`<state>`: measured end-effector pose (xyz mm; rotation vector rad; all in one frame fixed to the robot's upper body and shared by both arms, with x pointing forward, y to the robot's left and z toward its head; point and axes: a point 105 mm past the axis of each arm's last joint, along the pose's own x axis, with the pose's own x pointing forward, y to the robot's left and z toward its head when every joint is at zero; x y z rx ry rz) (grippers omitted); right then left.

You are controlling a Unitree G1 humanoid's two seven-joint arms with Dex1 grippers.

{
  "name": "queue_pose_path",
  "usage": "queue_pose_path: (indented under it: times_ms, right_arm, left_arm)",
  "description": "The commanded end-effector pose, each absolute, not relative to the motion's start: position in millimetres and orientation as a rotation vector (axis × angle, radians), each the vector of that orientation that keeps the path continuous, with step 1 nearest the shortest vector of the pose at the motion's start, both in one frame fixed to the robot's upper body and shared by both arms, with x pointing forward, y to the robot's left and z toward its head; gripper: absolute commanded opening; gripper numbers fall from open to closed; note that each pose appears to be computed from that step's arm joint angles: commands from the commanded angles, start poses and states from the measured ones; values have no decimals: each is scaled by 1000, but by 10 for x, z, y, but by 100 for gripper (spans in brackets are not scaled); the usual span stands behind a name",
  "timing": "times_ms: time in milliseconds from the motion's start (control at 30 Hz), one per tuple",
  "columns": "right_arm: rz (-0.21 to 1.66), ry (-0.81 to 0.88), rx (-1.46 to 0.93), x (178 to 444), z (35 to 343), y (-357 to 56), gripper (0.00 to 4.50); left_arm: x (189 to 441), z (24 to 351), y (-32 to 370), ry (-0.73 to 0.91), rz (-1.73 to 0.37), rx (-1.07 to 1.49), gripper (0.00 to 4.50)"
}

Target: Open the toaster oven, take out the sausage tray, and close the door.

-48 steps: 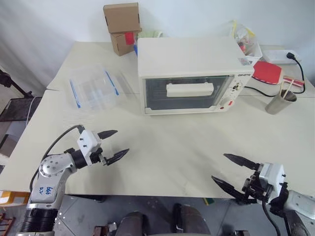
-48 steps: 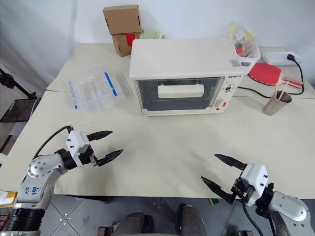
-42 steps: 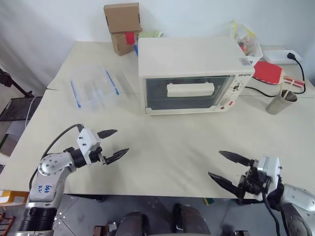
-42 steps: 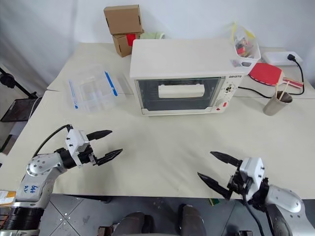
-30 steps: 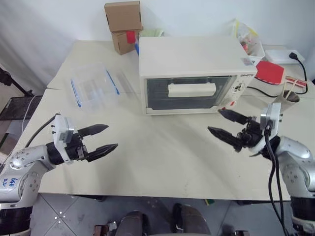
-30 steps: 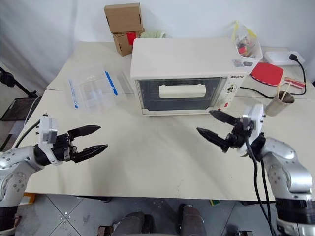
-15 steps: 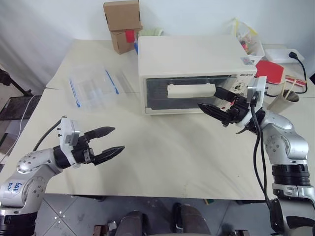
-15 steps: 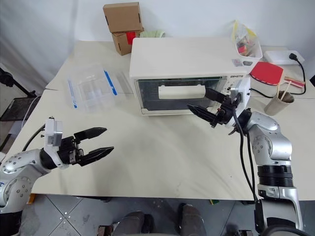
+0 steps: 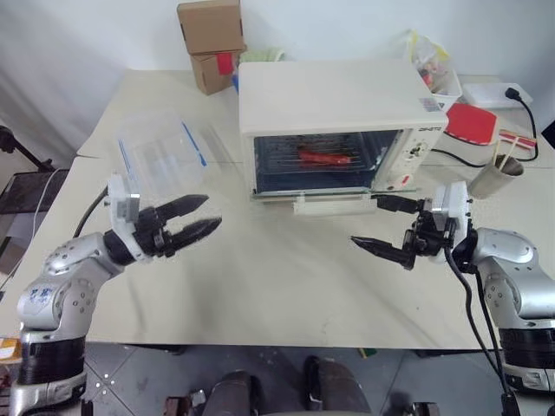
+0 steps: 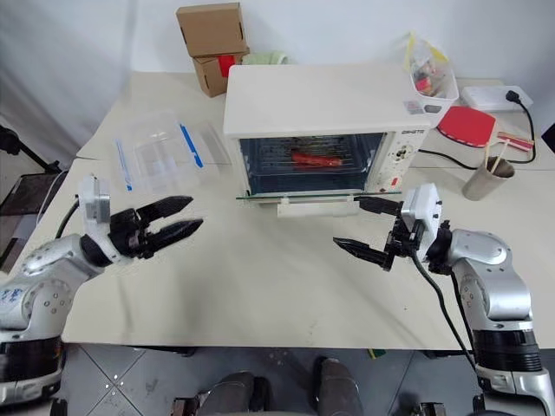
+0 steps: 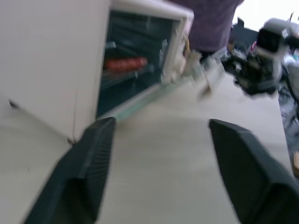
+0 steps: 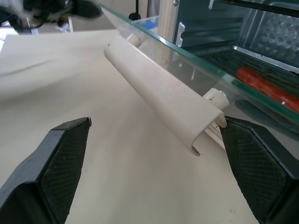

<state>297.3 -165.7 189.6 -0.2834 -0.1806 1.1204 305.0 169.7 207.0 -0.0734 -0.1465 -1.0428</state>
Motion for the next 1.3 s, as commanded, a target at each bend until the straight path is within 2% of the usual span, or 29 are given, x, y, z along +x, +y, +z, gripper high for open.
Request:
queue_pose_path:
  times_ms: [33,233,333,533,633,800,1033,1167,1233,1300]
  right_arm:
    - [1150,-272,-340,2912,2025,-1577,450]
    - [1133,-292,-368,2954,2020,-1580,450]
    - [1121,-299,-376,2963,2006,-1594,450]
    - [1059,-299,-371,2893,1904,-1664,450]
    - [968,-283,-355,2810,1810,-1786,450]
    - [759,-239,-344,2605,1668,-2078,450]
    - [472,-106,-381,2152,1402,-2680,450]
    - [364,-146,-454,2095,1558,-2906,450]
    - [360,-192,-479,2161,1704,-2896,450]
    - [382,-203,-523,2339,1854,-2764,450]
  left_arm:
    - [3198,2123,1600,-189,-1045,-33,187]
    - [3495,2154,1306,-239,-1060,-11,3]
    - [3652,2147,1209,-253,-1018,-9,3]
    - [3555,2024,963,-234,-1154,-26,3]
    - [3528,1930,911,-210,-1186,-26,3]
    - [3498,1862,878,-191,-1215,-20,3]
    - [3418,1671,771,-151,-1270,22,3]
    - [3370,1528,733,-128,-1276,71,3]
    - [3375,1507,749,-130,-1250,66,3]
    - [3358,1434,780,-128,-1216,89,3]
